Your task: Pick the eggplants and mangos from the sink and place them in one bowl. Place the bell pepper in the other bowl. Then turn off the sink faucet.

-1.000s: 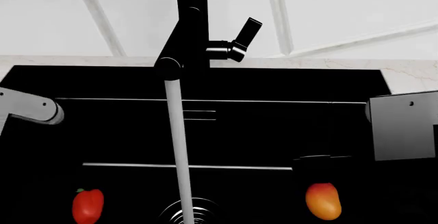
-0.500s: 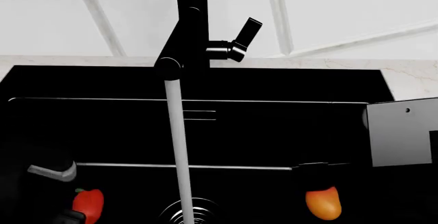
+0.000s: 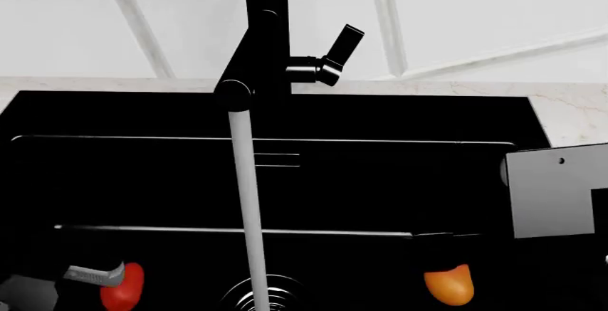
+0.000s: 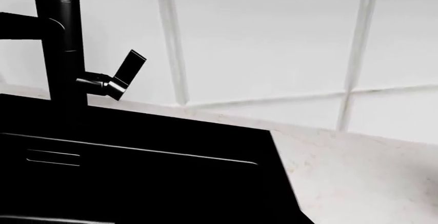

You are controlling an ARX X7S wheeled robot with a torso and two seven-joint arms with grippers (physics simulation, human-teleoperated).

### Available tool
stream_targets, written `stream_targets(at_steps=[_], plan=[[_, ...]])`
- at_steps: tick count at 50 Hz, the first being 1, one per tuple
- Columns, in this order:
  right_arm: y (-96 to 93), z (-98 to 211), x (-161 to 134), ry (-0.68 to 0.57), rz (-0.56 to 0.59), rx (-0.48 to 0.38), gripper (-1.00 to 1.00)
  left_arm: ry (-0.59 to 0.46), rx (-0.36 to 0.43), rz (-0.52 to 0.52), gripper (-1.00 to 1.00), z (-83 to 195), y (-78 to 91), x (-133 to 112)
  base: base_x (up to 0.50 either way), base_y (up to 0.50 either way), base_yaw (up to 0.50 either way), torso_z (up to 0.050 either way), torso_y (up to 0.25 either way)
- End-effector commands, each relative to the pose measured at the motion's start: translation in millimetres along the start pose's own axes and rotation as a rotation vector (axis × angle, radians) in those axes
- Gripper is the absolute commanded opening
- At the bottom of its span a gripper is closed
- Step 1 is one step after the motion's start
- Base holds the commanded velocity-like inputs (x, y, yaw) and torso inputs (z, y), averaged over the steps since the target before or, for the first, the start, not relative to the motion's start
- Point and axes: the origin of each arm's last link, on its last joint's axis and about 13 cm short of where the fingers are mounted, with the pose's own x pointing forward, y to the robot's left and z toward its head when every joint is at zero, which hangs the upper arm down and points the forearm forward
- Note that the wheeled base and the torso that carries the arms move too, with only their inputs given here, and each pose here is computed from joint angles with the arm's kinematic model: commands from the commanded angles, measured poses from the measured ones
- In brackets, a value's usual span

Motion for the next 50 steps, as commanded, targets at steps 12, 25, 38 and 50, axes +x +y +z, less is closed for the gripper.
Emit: stream_targets(at_steps=[12,25,38,50], plan=[[1.6,-7,1,0.012,0.007,0.016,1.00,0.062,-0.034,-0.002,1.00,2,-2.6,51,0.00,0.00,0.00,0.000,0.000],[2.6,-8,1,0.013,0.010,0.017,1.00,0.081,-0.021,-0.018,-1.00,-4,-4.5,56,0.00,0.00,0.00,0.000,0.000],[-14.7,-2,13,0.220,-0.059,0.016,1.00,-0.006,-0.052,-0.020,-1.00,-1,3.6,14,0.00,0.00,0.00,0.000,0.000],[2.4,28,39,0.504,0.194,-0.055,1.00,-0.312,0.042,-0.102,-1.00,8,9.1,-83,0.00,0.00,0.00,0.000,0.000]])
